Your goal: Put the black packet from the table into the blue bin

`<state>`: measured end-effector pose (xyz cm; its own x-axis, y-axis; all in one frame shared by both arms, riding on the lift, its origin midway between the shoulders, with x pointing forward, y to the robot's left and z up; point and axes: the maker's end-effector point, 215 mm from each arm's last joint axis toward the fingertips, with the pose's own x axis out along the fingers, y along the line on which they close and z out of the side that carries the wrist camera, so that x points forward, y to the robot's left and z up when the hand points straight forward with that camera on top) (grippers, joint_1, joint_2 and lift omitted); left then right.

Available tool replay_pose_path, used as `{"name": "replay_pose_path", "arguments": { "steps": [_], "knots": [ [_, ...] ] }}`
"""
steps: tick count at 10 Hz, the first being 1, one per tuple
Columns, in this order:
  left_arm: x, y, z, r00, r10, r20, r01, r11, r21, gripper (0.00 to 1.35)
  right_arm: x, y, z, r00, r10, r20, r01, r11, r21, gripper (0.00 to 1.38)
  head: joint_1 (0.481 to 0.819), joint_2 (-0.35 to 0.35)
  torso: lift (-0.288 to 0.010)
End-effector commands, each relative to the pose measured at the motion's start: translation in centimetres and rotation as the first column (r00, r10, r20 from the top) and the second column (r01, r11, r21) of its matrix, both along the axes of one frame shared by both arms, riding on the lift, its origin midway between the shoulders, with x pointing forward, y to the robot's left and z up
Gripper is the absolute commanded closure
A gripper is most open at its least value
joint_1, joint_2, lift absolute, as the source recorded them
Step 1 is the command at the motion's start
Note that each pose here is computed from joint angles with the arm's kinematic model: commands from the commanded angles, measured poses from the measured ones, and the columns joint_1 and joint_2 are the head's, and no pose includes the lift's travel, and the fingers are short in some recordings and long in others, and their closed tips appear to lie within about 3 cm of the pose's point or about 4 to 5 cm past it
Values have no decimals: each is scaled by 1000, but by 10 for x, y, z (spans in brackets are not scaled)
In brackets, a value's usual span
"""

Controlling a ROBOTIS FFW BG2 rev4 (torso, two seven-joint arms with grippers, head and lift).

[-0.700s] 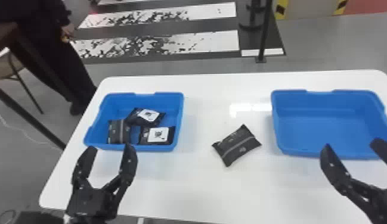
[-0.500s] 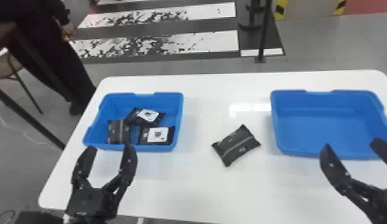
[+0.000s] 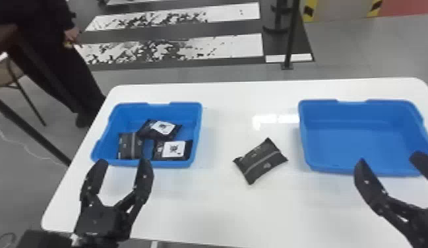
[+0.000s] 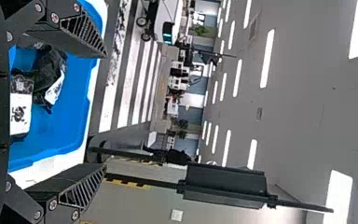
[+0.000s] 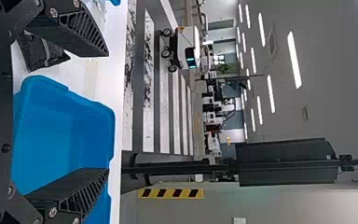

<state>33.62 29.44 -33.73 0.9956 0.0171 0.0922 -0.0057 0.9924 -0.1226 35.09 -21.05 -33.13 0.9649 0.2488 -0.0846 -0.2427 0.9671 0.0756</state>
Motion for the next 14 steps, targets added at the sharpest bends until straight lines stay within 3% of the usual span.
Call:
{"name": "replay_pose_path", "arguments": {
  "steps": [1,3,6,8,11,14],
  "knots": [
    [14,-24,-14,998,-60,-31,59,998,-22,197,0,-1,0,1000,-1,0,1,1000,-1,137,695,146,-110],
    [42,-65,-20,986,-167,-24,167,986,-26,197,1,-2,2,1000,-1,5,1,1000,-16,137,695,101,-110],
    [79,-123,-32,942,-329,-61,333,941,61,197,-1,-5,1,1000,-6,0,6,1000,-21,137,695,-17,-110],
    [98,-165,-49,896,-429,-111,439,893,97,202,0,-5,2,1000,-7,3,7,1000,-21,137,695,-74,-110],
    [117,-219,-87,809,-542,-227,572,815,90,200,-1,-5,1,1000,-7,0,7,1000,-21,137,695,-148,-110],
    [136,-262,-122,735,-592,-331,651,752,101,203,0,-5,1,1000,-7,0,7,1000,-21,137,695,-227,-110]
  ]
}}
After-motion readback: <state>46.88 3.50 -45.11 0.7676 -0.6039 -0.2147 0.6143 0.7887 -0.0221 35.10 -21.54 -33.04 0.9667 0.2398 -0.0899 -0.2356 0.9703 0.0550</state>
